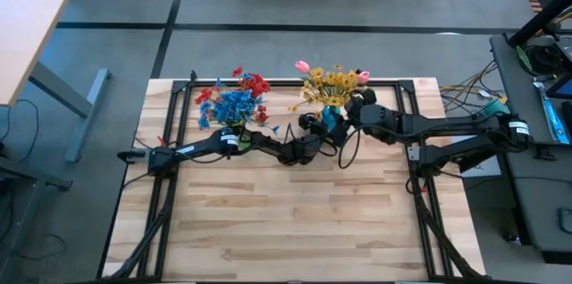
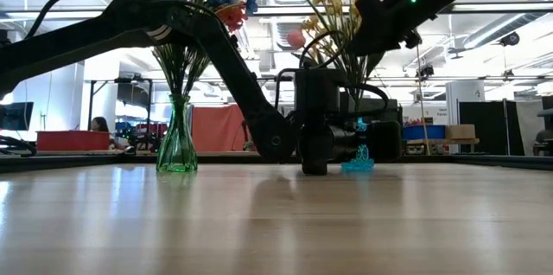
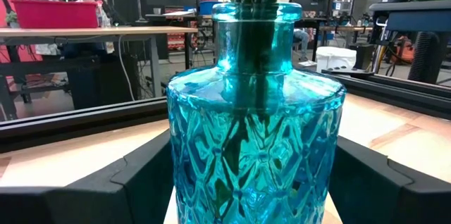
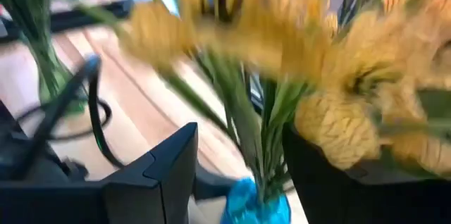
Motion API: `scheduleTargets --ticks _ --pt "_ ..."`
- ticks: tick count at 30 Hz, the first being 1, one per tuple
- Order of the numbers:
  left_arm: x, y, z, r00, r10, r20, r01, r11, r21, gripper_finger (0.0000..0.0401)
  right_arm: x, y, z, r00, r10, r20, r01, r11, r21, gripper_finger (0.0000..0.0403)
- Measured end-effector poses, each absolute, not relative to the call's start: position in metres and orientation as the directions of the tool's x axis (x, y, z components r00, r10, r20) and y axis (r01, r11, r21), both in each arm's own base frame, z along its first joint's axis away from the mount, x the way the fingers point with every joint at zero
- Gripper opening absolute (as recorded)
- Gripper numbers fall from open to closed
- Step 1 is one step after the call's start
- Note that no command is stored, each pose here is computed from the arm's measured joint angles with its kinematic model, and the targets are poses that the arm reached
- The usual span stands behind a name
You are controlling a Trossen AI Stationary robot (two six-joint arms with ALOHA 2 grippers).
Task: Sort flowers into vase by color
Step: Put the yellow flowers into the blue vase
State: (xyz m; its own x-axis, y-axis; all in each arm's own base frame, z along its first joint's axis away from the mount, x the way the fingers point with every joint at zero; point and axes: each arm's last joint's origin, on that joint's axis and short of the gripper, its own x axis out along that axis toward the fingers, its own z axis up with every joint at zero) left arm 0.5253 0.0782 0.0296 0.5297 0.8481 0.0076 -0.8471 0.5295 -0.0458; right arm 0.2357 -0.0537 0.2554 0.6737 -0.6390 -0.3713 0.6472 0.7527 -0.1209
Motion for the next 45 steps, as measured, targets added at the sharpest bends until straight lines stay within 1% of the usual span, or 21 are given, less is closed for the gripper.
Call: scheduleTargets --ticks 3,5,8,12,13,14,23,35,39,42,45 --pt "0.525 0.078 0.029 0.53 0.848 0.006 -0.847 0.529 -0.043 0.0288 0.238 -0.054 0.26 0.693 -0.642 -0.328 0.644 0.756 -0.12 0.0188" --pt "0.525 0.078 0.029 0.529 0.848 0.004 -0.848 0.529 -0.041 0.0288 0.239 -0.054 0.264 0.705 -0.645 -0.294 0.645 0.756 -0.111 0.0168" --pt "0.525 0.078 0.029 0.529 0.848 0.004 -0.848 0.529 -0.041 0.0288 0.239 -0.058 0.265 0.698 -0.657 -0.284 0.655 0.747 -0.116 0.012" --pt "0.525 0.078 0.029 0.529 0.848 0.004 -0.848 0.529 -0.041 0.0288 0.236 -0.065 0.263 0.661 -0.689 -0.296 0.687 0.715 -0.13 0.0039" --pt "0.525 0.078 0.029 0.529 0.848 0.004 -0.848 0.529 -0.04 0.0288 0.236 -0.066 0.263 0.659 -0.691 -0.298 0.688 0.713 -0.135 0.0023" --pt "0.525 0.078 0.029 0.529 0.848 0.002 -0.848 0.529 -0.039 0.0288 0.235 -0.066 0.263 0.657 -0.692 -0.301 0.688 0.713 -0.137 0.0018" --pt "0.525 0.078 0.029 0.529 0.849 0.001 -0.848 0.529 -0.038 0.0288 0.234 -0.067 0.26 0.644 -0.693 -0.325 0.686 0.711 -0.156 0.0013" --pt "0.525 0.078 0.029 0.529 0.848 0.001 -0.848 0.529 -0.037 0.0288 0.228 -0.066 0.236 0.619 -0.689 -0.378 0.69 0.706 -0.157 0.0013" --pt "0.525 0.078 0.029 0.529 0.848 0.001 -0.848 0.529 -0.037 0.0288 0.227 -0.066 0.234 0.606 -0.698 -0.38 0.697 0.697 -0.167 0.0012" --pt "0.525 0.078 0.029 0.53 0.848 0.001 -0.847 0.53 -0.036 0.0292 0.227 -0.066 0.234 0.606 -0.7 -0.377 0.696 0.696 -0.176 0.0013" --pt "0.526 0.077 0.029 0.532 0.847 0.0 -0.846 0.532 -0.039 0.0306 0.226 -0.067 0.235 0.595 -0.712 -0.373 0.705 0.685 -0.183 0.0013"
